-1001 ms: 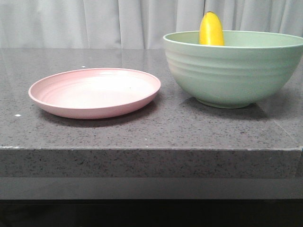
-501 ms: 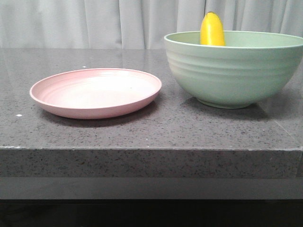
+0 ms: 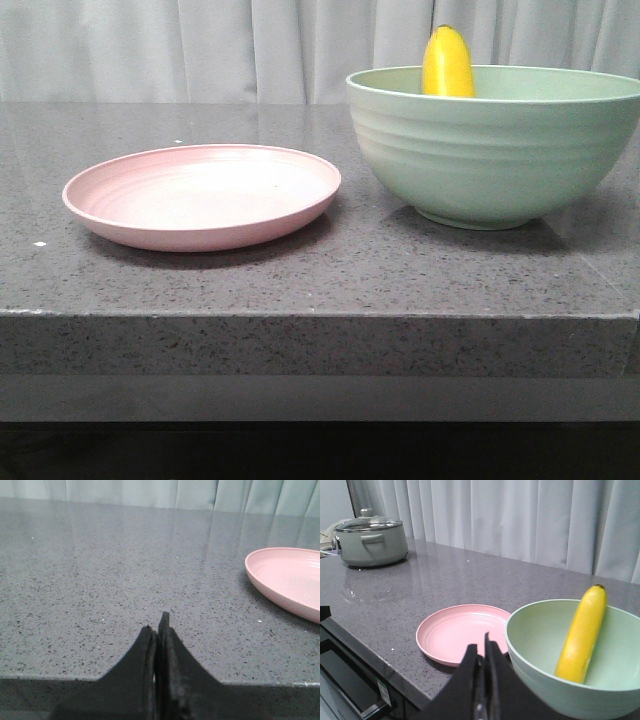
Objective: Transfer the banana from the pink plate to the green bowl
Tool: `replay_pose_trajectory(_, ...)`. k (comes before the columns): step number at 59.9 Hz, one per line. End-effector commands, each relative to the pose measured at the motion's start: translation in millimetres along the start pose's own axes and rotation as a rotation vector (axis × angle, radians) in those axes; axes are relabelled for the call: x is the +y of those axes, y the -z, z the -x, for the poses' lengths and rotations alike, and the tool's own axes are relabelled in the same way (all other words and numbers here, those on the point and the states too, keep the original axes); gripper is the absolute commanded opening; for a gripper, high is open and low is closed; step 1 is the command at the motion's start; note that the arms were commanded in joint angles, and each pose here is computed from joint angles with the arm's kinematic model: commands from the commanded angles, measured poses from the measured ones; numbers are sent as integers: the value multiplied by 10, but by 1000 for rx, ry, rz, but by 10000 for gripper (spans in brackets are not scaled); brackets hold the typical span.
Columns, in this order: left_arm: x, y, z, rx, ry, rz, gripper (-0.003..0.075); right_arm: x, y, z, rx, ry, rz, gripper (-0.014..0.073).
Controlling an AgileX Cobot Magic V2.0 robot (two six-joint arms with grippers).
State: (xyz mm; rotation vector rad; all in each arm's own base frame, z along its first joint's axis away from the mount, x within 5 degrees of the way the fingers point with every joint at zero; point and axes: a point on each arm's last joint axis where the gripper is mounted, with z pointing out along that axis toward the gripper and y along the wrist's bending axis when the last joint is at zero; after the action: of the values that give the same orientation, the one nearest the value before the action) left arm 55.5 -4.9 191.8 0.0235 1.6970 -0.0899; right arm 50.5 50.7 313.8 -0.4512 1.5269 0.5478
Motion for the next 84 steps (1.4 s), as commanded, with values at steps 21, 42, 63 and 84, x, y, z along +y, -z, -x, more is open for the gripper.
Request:
replay_pose_trajectory(21, 8, 19, 87, -115, 19, 10, -20, 12, 4, 103, -38, -25, 8, -60)
replay_pose_trajectory(42, 8, 19, 87, -115, 19, 10, -20, 12, 4, 103, -38, -25, 8, -60)
replay_pose_trajectory(63, 8, 19, 87, -115, 19, 10, -20, 5, 4, 106, -42, -25, 0, -60)
replay_pose_trajectory(84, 8, 19, 87, -115, 19, 10, -20, -246, 24, -2, 35, 82, -268, -60)
